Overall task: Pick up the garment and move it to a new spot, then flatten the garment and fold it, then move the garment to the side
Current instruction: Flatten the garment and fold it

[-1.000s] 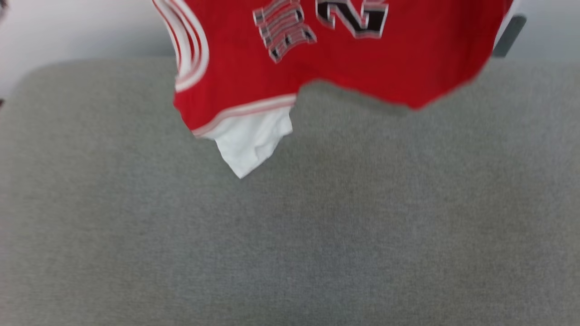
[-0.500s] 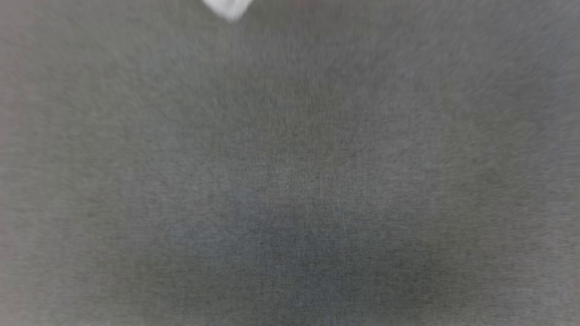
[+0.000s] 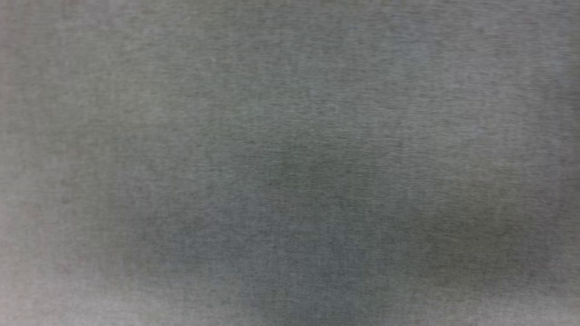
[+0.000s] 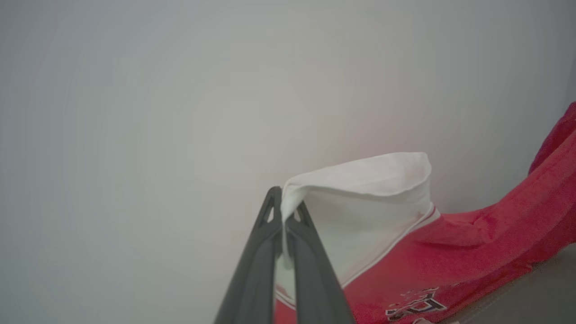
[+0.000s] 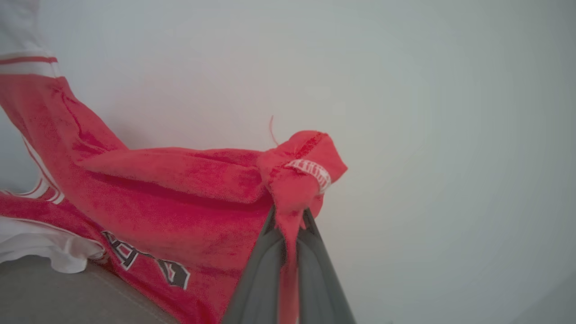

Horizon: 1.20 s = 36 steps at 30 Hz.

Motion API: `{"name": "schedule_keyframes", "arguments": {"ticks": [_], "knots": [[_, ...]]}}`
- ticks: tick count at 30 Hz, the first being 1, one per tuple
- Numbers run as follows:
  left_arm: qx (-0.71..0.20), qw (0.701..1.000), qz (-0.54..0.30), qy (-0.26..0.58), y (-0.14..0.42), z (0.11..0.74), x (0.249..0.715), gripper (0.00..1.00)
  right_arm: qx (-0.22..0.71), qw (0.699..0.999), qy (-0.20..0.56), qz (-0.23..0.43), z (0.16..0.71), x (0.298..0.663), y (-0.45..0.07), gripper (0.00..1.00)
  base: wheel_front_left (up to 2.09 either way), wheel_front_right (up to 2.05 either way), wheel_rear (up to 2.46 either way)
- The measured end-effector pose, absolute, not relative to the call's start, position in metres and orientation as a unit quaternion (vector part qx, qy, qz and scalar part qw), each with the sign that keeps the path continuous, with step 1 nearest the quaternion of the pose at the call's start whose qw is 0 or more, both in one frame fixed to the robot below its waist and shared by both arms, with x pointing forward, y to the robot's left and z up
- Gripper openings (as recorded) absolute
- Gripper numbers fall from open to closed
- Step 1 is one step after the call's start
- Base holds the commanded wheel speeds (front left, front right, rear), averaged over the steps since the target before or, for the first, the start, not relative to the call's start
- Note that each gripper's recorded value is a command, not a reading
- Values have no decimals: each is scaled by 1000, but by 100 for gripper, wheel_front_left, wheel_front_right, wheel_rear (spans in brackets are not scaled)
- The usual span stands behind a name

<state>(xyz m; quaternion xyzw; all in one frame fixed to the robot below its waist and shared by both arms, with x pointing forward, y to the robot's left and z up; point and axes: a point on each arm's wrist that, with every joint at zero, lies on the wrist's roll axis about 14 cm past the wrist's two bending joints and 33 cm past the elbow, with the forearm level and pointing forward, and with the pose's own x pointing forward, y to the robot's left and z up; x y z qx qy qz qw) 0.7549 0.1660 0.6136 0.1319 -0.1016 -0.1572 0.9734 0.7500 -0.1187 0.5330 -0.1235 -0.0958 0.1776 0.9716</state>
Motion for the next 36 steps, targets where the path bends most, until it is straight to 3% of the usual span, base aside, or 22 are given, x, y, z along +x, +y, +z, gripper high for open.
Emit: {"name": "schedule_keyframes", "arguments": {"ticks": [8, 13, 22, 36], "knots": [[105, 976, -188, 27, 163, 541, 721, 0, -82, 970, -40, 224, 492, 728, -84, 0, 0, 0, 0], [83, 970, -199, 110, 175, 516, 681, 0, -48, 971, -1, 232, 486, 702, -91, 0, 0, 0, 0], [34, 959, -202, 197, 194, 497, 596, 0, -38, 966, 58, 251, 481, 634, -121, 0, 0, 0, 0], [-72, 938, -146, 306, 194, 467, 421, 0, -38, 952, 137, 272, 457, 506, -150, 0, 0, 0, 0]]}}
